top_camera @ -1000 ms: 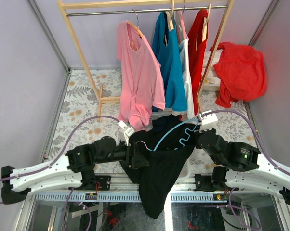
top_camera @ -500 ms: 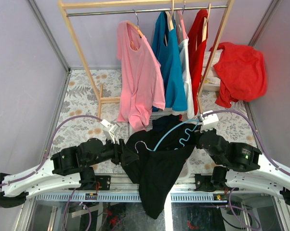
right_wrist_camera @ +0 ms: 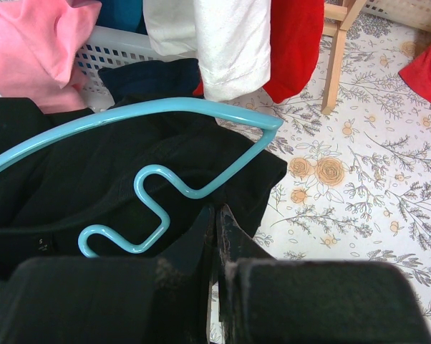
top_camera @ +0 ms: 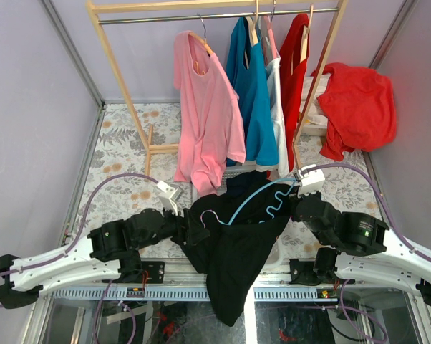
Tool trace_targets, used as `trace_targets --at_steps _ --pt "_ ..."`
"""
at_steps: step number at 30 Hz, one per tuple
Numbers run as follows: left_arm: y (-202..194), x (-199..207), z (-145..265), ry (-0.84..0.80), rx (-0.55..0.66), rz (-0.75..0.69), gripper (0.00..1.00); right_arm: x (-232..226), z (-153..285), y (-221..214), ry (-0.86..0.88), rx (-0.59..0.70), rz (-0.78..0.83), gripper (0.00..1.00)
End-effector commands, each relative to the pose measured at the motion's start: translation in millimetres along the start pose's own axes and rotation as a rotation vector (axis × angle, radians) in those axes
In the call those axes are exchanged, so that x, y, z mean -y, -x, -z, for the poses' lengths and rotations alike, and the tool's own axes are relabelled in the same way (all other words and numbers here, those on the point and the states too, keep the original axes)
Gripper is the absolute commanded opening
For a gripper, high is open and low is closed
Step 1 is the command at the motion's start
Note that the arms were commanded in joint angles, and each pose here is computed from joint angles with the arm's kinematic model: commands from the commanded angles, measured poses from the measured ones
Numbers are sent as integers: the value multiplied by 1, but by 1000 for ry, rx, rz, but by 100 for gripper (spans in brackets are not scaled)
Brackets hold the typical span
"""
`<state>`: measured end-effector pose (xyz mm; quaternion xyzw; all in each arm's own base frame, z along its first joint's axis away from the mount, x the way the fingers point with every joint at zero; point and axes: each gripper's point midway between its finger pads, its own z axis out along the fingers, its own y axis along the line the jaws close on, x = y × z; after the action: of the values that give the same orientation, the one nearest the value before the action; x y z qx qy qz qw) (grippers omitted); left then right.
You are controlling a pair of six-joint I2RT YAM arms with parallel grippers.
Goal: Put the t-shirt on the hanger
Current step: Pick up the hanger from the bin.
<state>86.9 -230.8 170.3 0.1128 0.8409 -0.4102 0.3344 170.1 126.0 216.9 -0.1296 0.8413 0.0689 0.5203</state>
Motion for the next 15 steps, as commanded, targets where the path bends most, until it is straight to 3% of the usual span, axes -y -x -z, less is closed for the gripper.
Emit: trace_targets --at_steps 1,15 --pt "20 25 -8 -99 85 -27 61 -5 -1 10 15 30 -47 0" --pt "27 49 -20 -177 77 -87 61 -5 0 10 20 32 -47 0"
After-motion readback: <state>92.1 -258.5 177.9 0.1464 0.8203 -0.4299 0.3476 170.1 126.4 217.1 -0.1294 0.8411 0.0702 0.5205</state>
